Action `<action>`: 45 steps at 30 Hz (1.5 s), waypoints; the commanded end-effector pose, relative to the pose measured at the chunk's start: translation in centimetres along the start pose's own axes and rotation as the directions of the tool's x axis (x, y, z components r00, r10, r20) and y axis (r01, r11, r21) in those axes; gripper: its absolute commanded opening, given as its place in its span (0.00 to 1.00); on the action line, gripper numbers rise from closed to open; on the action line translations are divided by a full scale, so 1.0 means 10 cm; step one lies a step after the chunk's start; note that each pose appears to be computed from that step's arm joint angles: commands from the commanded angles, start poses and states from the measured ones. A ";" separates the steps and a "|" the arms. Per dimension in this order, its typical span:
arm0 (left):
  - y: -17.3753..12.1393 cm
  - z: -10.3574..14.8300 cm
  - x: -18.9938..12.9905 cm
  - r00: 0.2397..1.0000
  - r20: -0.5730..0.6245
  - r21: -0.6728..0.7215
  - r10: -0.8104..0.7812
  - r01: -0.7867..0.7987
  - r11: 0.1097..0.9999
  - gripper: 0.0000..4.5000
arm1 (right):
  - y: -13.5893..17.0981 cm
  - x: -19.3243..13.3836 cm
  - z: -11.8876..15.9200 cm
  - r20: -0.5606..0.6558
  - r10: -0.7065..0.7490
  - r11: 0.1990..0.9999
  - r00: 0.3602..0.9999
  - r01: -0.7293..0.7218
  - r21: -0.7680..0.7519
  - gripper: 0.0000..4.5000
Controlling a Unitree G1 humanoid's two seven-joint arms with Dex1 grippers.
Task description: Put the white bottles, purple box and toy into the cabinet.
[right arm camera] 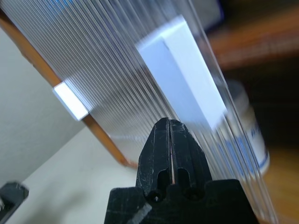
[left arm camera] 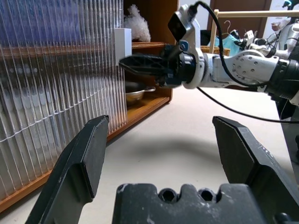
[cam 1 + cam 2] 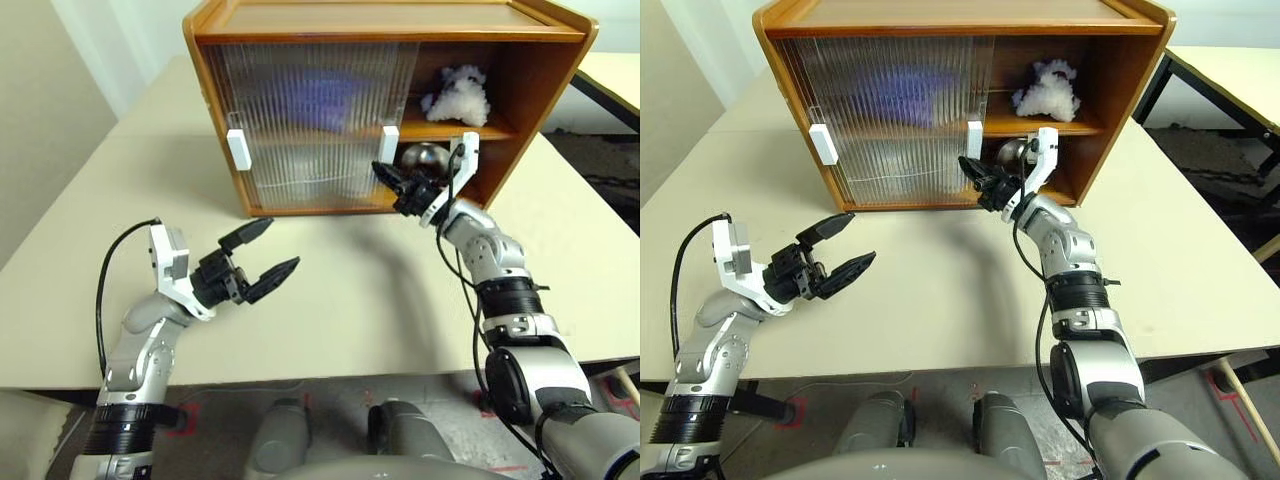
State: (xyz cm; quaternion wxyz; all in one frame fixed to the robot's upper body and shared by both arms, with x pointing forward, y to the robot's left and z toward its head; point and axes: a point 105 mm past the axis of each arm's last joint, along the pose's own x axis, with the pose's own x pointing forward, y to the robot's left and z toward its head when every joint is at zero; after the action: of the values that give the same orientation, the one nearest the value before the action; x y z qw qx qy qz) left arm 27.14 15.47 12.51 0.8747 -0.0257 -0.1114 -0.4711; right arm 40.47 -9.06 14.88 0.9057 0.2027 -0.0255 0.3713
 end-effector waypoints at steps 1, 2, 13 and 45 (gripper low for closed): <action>-0.02 -0.02 0.01 1.000 -0.009 0.009 -0.002 0.002 1.000 1.00 | -0.07 0.01 0.06 0.035 -0.036 0.999 0.999 0.037 -0.017 0.01; -0.02 -0.02 0.01 1.000 -0.009 0.009 -0.002 0.002 1.000 1.00 | -0.09 0.01 0.09 0.050 -0.046 0.999 0.998 0.047 -0.019 0.01; -0.03 -0.03 0.01 1.000 -0.011 0.007 -0.002 0.002 1.000 1.00 | -0.21 -0.07 0.37 0.174 -0.122 0.985 0.977 0.141 -0.101 0.01; 0.00 -0.04 0.00 1.000 -0.014 0.006 -0.014 0.014 1.000 1.00 | 0.03 -0.12 0.26 0.231 -0.134 0.979 0.964 0.165 -0.118 0.01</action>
State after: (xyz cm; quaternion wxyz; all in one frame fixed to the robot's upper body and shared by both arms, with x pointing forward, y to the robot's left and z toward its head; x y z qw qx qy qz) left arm 27.09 15.26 12.52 0.8709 -0.0247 -0.1158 -0.4770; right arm 39.81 -10.77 15.58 0.9391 0.1787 -0.1107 0.2720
